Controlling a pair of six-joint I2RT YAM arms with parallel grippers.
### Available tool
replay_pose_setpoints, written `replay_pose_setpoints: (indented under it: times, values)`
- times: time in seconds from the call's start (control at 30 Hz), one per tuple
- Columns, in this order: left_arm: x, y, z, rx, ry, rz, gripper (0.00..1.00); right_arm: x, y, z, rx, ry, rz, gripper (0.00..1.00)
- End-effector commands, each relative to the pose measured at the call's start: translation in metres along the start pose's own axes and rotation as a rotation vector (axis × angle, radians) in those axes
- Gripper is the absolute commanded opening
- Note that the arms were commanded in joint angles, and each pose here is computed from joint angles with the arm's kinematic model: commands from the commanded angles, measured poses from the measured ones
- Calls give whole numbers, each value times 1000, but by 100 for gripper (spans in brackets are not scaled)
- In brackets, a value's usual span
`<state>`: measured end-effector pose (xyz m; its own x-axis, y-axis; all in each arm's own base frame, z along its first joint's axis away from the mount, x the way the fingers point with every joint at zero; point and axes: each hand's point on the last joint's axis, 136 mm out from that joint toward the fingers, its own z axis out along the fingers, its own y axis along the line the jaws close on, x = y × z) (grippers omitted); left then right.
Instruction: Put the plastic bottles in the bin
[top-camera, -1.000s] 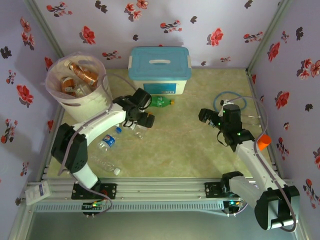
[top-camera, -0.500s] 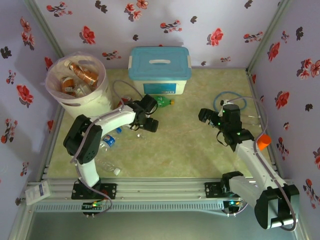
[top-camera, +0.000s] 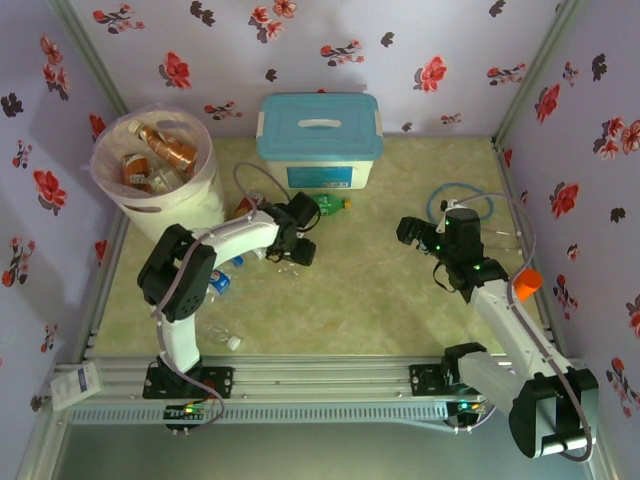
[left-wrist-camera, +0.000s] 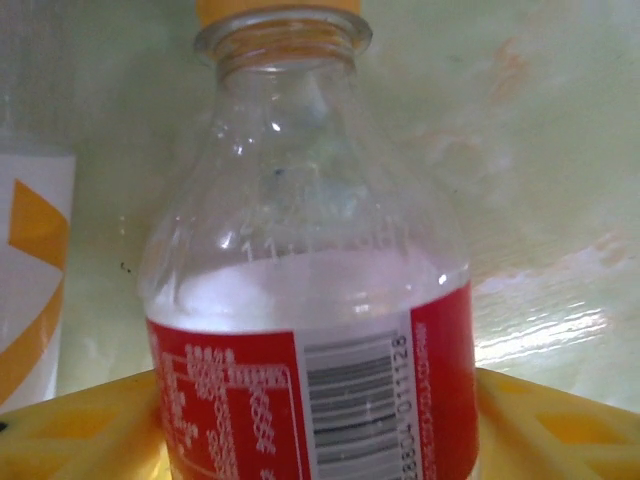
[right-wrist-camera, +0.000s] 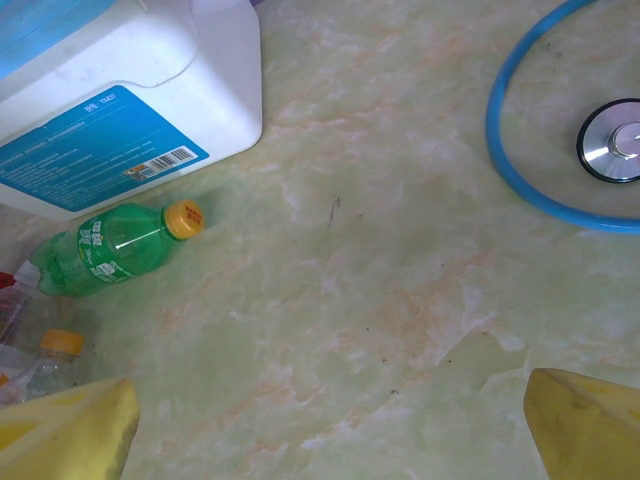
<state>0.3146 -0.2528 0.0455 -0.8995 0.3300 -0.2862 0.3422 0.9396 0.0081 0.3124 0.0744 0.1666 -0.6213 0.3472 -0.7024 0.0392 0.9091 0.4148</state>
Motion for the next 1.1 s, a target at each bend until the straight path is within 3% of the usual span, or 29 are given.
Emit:
replay_pose_setpoints:
  times: [0.0,0.23,0.43,0.57,0.8,0.9,1.07]
  values:
    - [-15,-2,-20,-6,-51,10,66,-2,-2,1,1,-15,3,99]
    - [-42,-1,-73,10,-154,45,59,-2,-2,2,2,-16,3,99]
    - [-86,18,-167,37,-352,61,52,-4,-2,-1,3,-22,0,99]
    - [-113,65,-239,21,-517,-19,42,-1,-3,1,3,-19,3,99]
    - [-128,179,-326,-9,-737,-275,25,5,-6,5,5,-14,6,99]
    - [-122,237,-339,-49,-789,-462,17,7,-7,6,5,-12,0,99]
    - [-120,297,-315,-17,-777,-744,5,9,-8,7,4,-11,2,99]
